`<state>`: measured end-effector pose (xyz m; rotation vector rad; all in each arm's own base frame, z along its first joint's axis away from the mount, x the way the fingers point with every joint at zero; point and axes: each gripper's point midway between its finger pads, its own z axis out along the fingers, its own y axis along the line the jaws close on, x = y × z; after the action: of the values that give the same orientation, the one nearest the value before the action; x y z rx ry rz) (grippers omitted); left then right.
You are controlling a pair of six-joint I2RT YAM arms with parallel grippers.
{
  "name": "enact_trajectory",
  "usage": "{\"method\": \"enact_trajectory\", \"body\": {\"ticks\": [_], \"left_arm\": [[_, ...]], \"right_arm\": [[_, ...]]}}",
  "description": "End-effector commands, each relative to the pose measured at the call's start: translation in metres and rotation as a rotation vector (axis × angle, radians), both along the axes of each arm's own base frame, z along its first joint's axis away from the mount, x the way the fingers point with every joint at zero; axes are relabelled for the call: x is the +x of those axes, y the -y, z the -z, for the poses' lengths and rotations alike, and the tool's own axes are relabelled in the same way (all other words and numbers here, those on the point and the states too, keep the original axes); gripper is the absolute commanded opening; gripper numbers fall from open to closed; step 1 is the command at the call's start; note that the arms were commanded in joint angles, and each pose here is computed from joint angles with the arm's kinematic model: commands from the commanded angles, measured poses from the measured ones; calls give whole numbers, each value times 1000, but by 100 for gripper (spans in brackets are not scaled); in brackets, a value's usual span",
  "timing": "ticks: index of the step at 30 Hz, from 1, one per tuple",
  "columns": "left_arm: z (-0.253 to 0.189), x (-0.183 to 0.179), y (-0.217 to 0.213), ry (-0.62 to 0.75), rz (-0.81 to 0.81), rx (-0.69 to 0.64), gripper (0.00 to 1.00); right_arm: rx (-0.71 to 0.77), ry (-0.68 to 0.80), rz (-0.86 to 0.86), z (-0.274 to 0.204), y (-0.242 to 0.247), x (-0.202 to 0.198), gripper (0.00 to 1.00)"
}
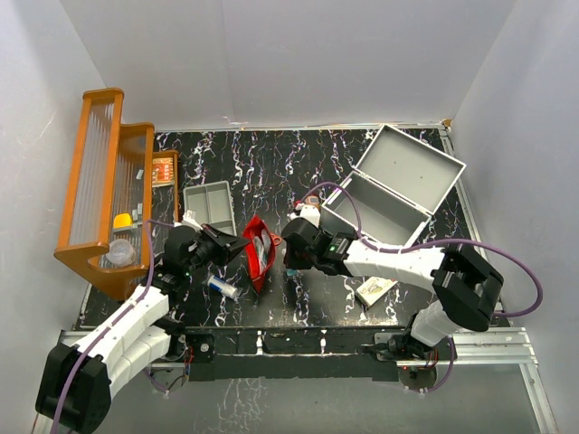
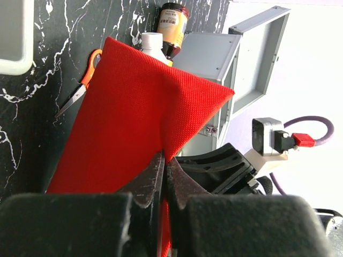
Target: Organize the medicine kit
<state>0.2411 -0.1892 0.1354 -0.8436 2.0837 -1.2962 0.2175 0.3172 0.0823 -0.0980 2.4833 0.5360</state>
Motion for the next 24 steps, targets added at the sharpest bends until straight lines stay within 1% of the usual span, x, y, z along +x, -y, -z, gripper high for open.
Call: {"method": "enact_trajectory", "body": {"ticks": [1, 5, 9, 13, 17, 24], "left_arm": [[4, -7, 1, -5, 32, 13, 0], [12, -11, 0, -29, 35, 17, 0], [15, -11, -3, -38, 31, 49, 0], [23, -13, -7, -76, 29, 92, 0], [35, -17, -10, -140, 34, 133, 0], [31, -16, -12, -132, 46, 173, 0]], "right_arm": [[117, 64, 75, -44, -12, 15, 15], [133, 75, 67, -66, -19, 20, 15], [213, 115, 57, -98, -33, 26, 16], [291, 123, 26, -115, -52, 28, 16], [336, 91, 22, -114, -66, 29, 16], [349, 34, -18, -95, -85, 26, 17]]}}
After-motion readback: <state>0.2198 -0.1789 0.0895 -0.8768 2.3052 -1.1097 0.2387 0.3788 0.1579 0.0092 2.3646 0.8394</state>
